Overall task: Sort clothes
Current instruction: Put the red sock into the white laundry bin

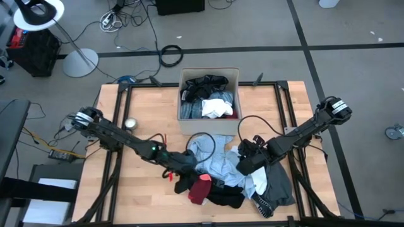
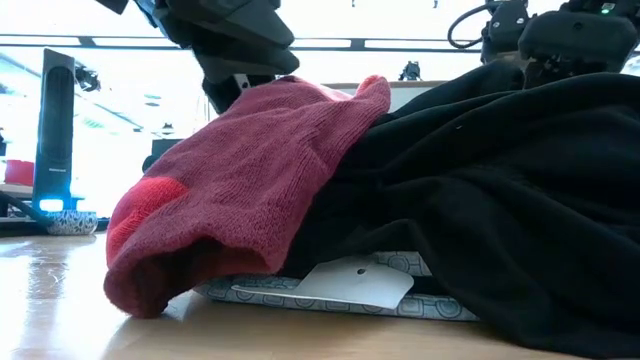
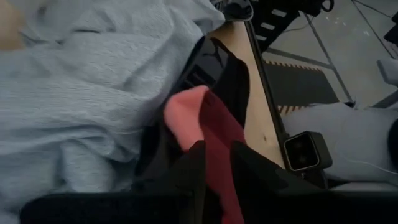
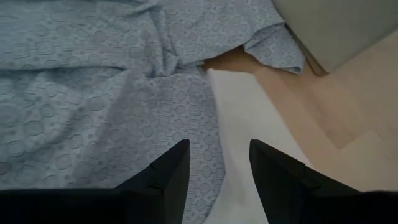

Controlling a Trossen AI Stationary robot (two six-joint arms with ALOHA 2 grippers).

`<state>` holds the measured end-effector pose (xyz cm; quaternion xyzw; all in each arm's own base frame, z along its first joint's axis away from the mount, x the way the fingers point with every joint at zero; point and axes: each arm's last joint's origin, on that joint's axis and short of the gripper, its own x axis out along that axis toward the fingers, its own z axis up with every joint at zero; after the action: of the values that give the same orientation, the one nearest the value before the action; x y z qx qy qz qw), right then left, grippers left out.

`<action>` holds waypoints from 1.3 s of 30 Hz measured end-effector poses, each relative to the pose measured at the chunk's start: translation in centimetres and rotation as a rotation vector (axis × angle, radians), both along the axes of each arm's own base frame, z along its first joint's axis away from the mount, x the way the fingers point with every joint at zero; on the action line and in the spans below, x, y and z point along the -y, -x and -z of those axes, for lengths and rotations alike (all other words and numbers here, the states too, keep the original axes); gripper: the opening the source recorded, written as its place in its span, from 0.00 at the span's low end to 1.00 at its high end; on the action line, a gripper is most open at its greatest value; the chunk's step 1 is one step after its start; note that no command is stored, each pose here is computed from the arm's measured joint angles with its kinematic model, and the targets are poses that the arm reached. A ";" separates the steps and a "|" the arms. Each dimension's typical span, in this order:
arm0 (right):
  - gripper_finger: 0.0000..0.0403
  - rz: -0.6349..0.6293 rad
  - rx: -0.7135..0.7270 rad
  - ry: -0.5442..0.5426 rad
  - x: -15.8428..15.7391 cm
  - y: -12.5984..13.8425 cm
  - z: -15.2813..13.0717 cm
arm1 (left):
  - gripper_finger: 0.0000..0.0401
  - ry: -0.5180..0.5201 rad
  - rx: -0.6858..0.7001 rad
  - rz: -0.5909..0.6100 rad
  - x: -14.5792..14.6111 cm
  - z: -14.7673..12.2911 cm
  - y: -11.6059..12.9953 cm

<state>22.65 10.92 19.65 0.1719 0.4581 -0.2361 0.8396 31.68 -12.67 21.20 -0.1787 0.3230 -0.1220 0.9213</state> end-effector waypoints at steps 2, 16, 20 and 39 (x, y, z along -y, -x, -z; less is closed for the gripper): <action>0.41 -0.005 0.011 -0.006 -0.2 0.0 0.0 | 0.20 0.012 -0.005 0.005 0.5 0.2 -0.4; 0.41 -0.019 0.024 -0.009 -0.4 -0.1 -0.1 | 0.01 -0.016 0.004 -0.014 0.4 0.0 -1.7; 0.41 -0.022 0.024 -0.007 -0.4 -0.1 -0.1 | 0.00 -0.019 0.066 -0.035 -1.1 -2.5 -1.2; 0.41 -0.029 0.026 -0.004 -0.4 -0.1 -0.1 | 0.25 -0.008 -0.005 -0.033 -1.5 -2.3 -0.7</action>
<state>22.79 11.32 19.79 0.1700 0.4500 -0.2208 0.8485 32.35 -11.18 23.51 -0.1805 0.3227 -0.1049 0.9232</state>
